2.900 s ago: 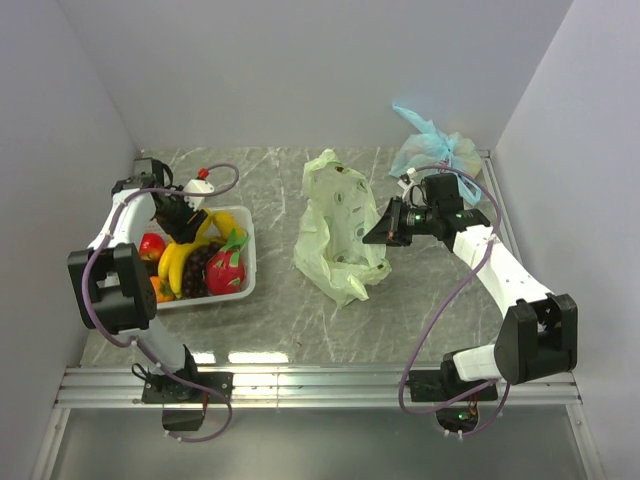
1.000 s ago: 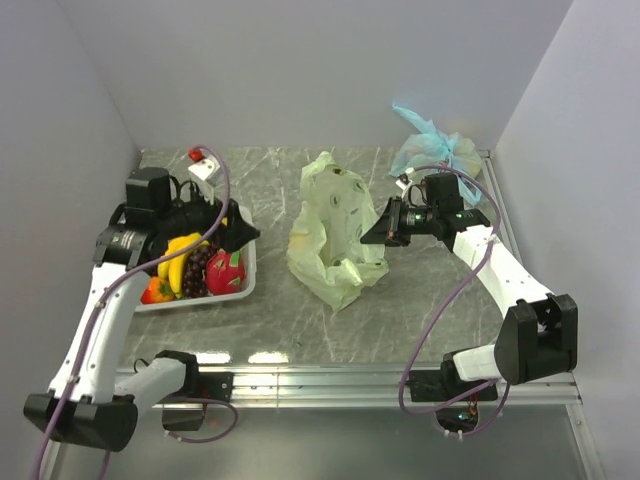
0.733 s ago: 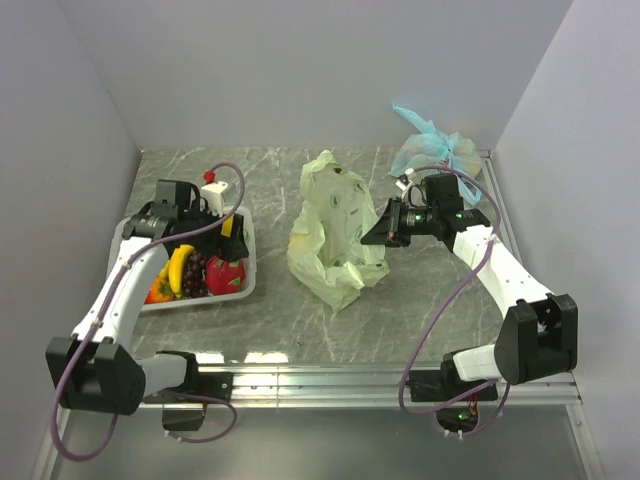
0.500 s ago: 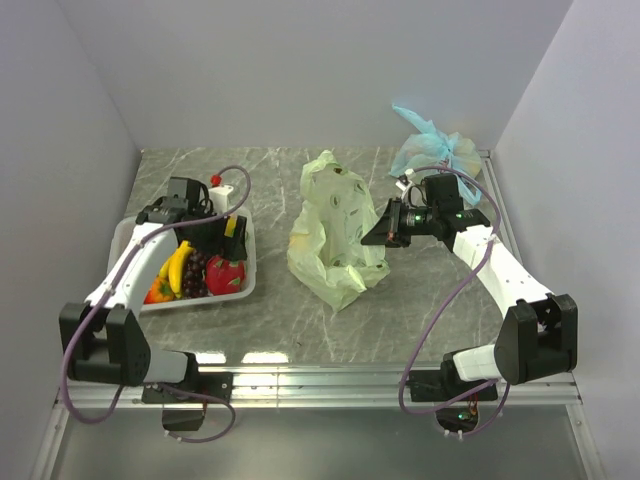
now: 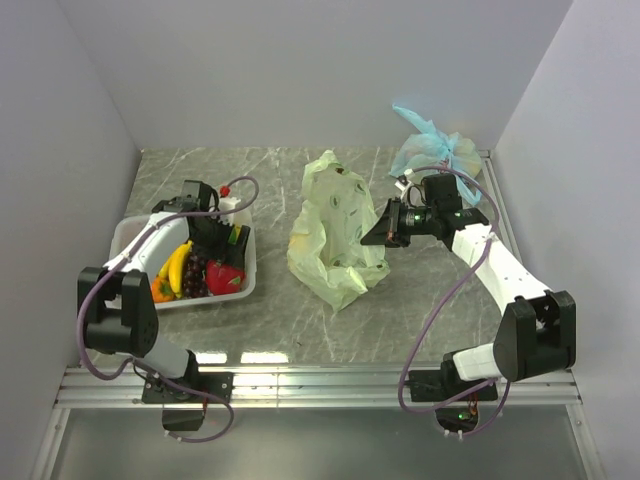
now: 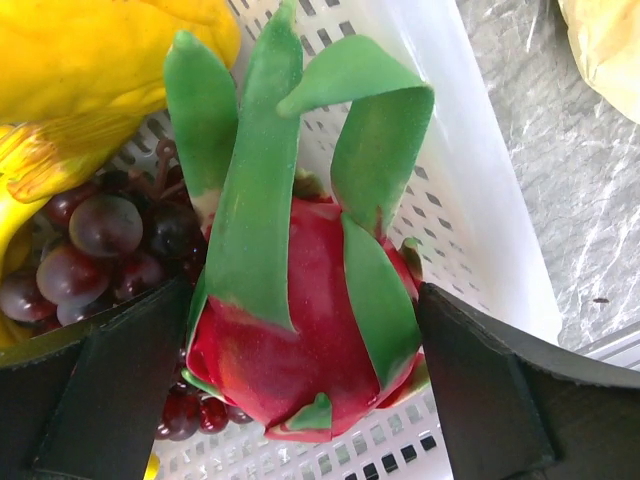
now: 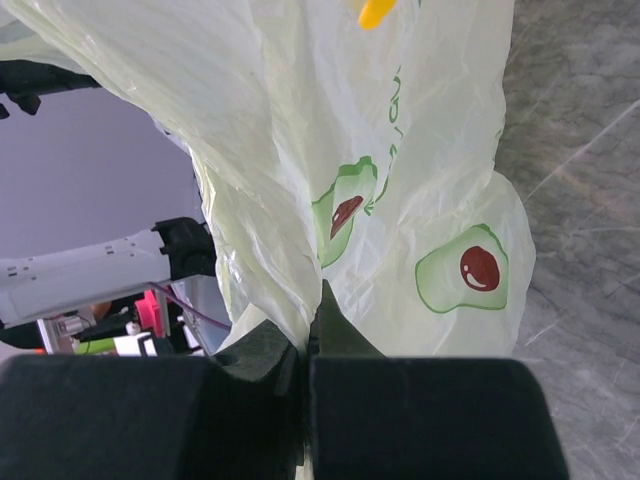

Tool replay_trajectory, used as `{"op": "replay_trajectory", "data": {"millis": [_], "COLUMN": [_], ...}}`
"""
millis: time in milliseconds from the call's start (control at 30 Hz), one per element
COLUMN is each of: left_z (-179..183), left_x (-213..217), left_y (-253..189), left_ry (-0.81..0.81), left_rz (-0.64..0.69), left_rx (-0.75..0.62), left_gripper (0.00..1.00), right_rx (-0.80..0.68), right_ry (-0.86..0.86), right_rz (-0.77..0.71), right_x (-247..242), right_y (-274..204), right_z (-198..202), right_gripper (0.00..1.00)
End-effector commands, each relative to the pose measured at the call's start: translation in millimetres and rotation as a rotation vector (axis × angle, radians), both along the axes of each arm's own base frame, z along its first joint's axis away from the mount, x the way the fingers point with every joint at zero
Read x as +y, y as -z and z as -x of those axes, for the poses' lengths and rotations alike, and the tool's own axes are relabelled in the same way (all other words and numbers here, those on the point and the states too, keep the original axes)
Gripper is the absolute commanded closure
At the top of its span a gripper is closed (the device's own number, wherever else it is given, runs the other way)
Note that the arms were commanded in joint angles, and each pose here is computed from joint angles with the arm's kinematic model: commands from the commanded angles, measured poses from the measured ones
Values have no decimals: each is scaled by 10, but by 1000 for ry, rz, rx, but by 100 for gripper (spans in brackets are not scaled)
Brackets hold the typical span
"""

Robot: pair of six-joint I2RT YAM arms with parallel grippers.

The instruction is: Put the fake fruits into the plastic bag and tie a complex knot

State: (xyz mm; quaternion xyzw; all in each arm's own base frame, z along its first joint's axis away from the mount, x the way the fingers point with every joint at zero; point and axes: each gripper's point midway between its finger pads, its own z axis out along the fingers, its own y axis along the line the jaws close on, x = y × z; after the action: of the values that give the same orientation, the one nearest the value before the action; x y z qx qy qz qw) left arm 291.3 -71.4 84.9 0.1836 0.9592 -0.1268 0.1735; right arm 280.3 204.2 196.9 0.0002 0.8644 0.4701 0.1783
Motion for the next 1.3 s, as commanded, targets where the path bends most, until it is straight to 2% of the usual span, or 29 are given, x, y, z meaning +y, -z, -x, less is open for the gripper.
{"op": "replay_trajectory", "data": {"millis": [0, 100, 133, 167, 233, 267, 333, 367, 433, 467, 533, 733, 833, 867, 967, 1033, 1133, 1167, 1233, 1267], "left_z": [56, 64, 59, 49, 22, 10, -26, -33, -59, -21, -24, -48, -19, 58, 225, 315, 276, 166, -40, -71], "left_x": [75, 28, 7, -8, -91, -127, -201, -222, -280, -292, -322, -372, -531, -658, -943, -1257, -1498, -1514, -1330, -1216], "left_y": [144, 186, 164, 142, -11, -131, -371, -501, -721, -813, -955, -1390, -1786, -1968, -2485, -2772, -2944, -2873, -2772, -2637], "left_ry": [2, 4, 9, 11, 34, 40, 56, 56, 66, 68, 72, 88, 175, 235, 381, 489, 477, 440, 355, 320], "left_rz": [-55, -31, -20, -13, 34, 56, 99, 113, 148, 159, 179, 216, 303, 376, 487, 519, 523, 513, 429, 402], "left_rx": [58, 84, 87, 86, 68, 40, -2, -31, -70, -79, -108, -228, -328, -363, -503, -611, -651, -620, -631, -613], "left_gripper": [1, 1, 3, 14, 26, 40, 53, 64, 76, 88, 99, 100, 100, 100, 100, 100, 100, 93, 66, 45], "right_rx": [-43, -46, -46, -46, -47, -47, -49, -46, -46, -44, -47, -50, -45, -42, -42, -41, -40, -40, -41, -44], "right_ry": [-9, -12, -12, -12, -9, -10, -10, -9, -9, -10, -10, -13, -10, -13, -17, -20, -20, -20, -24, -25], "right_rz": [-3, -1, -1, 0, 1, 0, -3, -4, -4, -4, -5, -8, -14, -16, -19, -20, -14, -11, -6, -5], "right_x": [19, 17, 17, 17, 15, 15, 18, 19, 19, 20, 21, 32, 36, 48, 63, 74, 77, 75, 70, 69], "right_y": [-132, -136, -136, -127, -131, -131, -133, -134, -130, -127, -134, -147, -148, -145, -149, -154, -136, -138, -131, -134], "right_z": [-70, -64, -64, -66, -70, -64, -67, -66, -66, -66, -70, -65, -74, -73, -80, -77, -79, -77, -75, -76], "right_gripper": [100, 100, 100, 100, 100, 100, 100, 100, 100, 100, 100, 100, 100, 100, 100, 100, 100, 100, 100, 100]}}
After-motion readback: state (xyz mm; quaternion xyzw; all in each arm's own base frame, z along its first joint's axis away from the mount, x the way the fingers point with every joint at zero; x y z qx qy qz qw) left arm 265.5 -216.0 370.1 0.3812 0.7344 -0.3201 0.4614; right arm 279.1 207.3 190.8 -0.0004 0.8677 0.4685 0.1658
